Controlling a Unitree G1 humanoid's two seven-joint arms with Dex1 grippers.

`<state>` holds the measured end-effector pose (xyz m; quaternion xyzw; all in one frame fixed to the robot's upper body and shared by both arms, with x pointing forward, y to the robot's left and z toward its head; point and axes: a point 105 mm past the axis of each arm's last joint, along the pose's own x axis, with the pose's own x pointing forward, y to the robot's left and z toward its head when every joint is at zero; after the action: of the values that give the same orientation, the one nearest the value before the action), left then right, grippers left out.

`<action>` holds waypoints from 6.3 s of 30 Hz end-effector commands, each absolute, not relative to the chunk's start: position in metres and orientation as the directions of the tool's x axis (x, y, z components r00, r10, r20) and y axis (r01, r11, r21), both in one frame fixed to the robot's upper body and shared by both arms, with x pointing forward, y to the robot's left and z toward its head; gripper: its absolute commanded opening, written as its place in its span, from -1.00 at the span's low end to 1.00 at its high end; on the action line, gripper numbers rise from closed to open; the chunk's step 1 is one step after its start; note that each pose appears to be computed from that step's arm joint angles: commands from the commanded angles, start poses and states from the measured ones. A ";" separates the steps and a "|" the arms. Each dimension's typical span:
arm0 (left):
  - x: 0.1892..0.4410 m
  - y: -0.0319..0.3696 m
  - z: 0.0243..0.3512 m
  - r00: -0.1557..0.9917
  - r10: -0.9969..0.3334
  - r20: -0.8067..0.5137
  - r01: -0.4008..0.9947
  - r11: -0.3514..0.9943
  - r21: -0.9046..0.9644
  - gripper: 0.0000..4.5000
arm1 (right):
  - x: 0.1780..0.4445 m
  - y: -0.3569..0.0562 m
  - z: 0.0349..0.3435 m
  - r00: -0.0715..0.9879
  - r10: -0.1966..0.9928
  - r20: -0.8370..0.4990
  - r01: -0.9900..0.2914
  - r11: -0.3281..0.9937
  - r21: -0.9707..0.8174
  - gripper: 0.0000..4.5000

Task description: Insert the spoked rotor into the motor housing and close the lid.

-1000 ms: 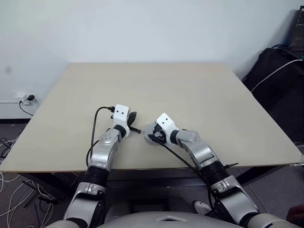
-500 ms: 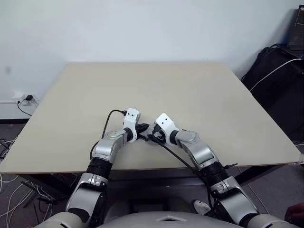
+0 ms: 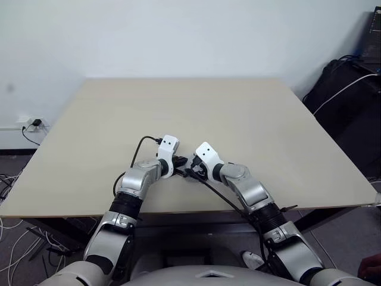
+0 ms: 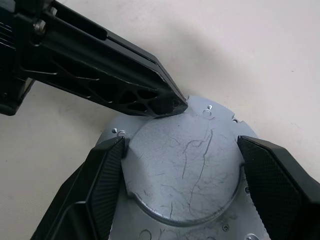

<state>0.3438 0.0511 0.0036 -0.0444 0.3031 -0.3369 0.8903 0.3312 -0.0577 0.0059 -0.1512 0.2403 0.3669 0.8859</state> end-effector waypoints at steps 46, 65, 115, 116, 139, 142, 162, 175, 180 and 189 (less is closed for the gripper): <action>0.314 0.024 -0.010 0.488 -0.715 -0.501 0.555 0.697 -0.455 -1.00 | 0.290 -0.122 0.035 0.682 0.542 -0.491 -0.623 0.782 -0.001 0.99; 0.313 0.024 -0.009 0.482 -0.719 -0.500 0.565 0.691 -0.451 -1.00 | 0.313 -0.112 0.007 0.747 0.513 -0.423 -0.171 0.763 0.623 0.99; 0.310 0.031 -0.015 0.483 -0.707 -0.517 0.557 0.703 -0.442 -1.00 | 0.290 -0.072 0.006 0.670 0.715 -0.199 0.012 0.257 0.966 -0.28; 0.309 0.031 -0.015 0.484 -0.707 -0.516 0.556 0.704 -0.442 -1.00 | 0.289 -0.073 0.005 0.671 0.713 -0.203 0.015 0.261 0.965 -0.41; 0.330 0.068 0.044 0.838 -0.507 -0.203 0.329 0.765 -0.554 -1.00 | 0.279 -0.079 -0.001 0.691 0.690 -0.214 0.050 0.249 0.967 -0.44; 0.323 0.087 0.042 0.875 -0.445 -0.193 0.253 0.758 -0.601 -1.00 | 0.279 -0.079 0.002 0.696 0.690 -0.196 0.047 0.229 0.972 -0.44; 0.248 0.072 0.054 0.882 -0.458 0.109 0.153 0.061 -0.986 -0.14 | 0.288 -0.068 0.066 0.668 0.737 0.101 -0.166 0.016 0.986 -0.44; 0.240 0.054 0.047 0.868 -0.485 0.110 0.057 -0.123 -0.991 0.98 | 0.283 -0.067 0.065 0.639 0.765 0.079 -0.163 0.034 0.986 -0.44; 0.240 0.050 0.045 0.865 -0.490 0.111 0.038 -0.156 -0.987 0.98 | 0.273 -0.061 0.069 0.579 0.810 0.089 -0.170 0.014 0.985 -0.44; 0.240 0.051 0.048 0.871 -0.473 0.131 0.053 -0.173 -0.983 0.98 | 0.256 -0.057 0.062 0.508 0.860 0.044 -0.146 0.036 0.989 -0.44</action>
<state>0.2347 0.0712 0.0266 -0.6905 0.1834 -0.1903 0.6733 0.2560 -0.0602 0.0399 0.5766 0.3418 0.3474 0.6558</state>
